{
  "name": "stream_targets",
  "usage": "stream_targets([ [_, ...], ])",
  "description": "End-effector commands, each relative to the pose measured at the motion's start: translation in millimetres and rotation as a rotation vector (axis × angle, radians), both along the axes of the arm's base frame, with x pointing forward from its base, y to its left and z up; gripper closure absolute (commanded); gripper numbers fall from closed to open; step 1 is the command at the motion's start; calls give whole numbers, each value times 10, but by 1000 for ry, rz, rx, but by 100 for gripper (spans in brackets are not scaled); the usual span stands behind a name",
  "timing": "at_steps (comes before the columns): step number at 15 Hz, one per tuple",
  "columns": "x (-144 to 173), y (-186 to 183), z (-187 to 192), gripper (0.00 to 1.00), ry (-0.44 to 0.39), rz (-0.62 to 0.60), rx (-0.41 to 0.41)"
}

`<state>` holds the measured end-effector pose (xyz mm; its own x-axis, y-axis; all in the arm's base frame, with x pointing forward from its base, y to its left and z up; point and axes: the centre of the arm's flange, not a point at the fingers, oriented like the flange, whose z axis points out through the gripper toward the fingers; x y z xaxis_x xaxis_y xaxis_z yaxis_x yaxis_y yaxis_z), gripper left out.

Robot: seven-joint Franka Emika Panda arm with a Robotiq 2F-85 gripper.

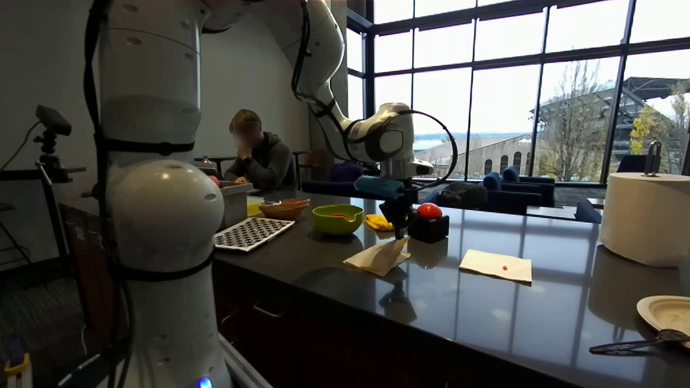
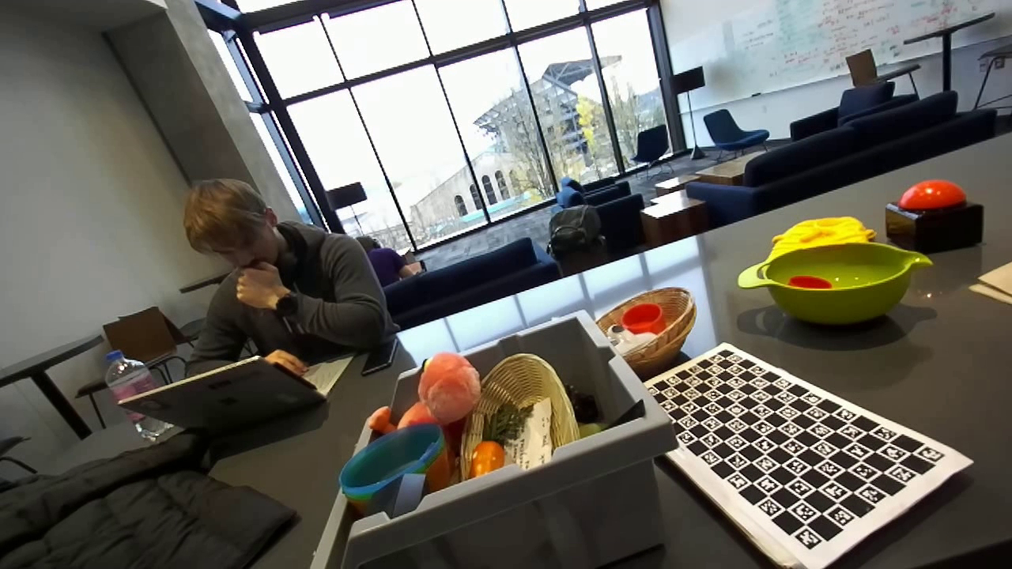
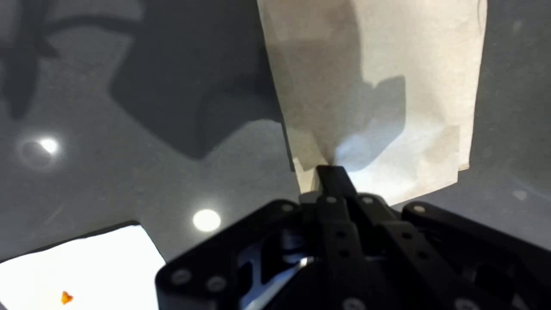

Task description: Pick up one white paper napkin and unfold it onto the table

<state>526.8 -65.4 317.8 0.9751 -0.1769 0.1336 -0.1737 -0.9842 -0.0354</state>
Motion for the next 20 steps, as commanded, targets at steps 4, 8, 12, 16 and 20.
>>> stream_targets([
  [4, -191, 252, 312, 100, 79, -12, -3],
  [8, -249, 397, 417, 100, 109, -15, -9],
  [12, -301, 534, 547, 100, 117, -13, -32],
  [16, -347, 706, 638, 100, 117, -5, -48],
  [20, -392, 935, 661, 100, 137, 14, -53],
])
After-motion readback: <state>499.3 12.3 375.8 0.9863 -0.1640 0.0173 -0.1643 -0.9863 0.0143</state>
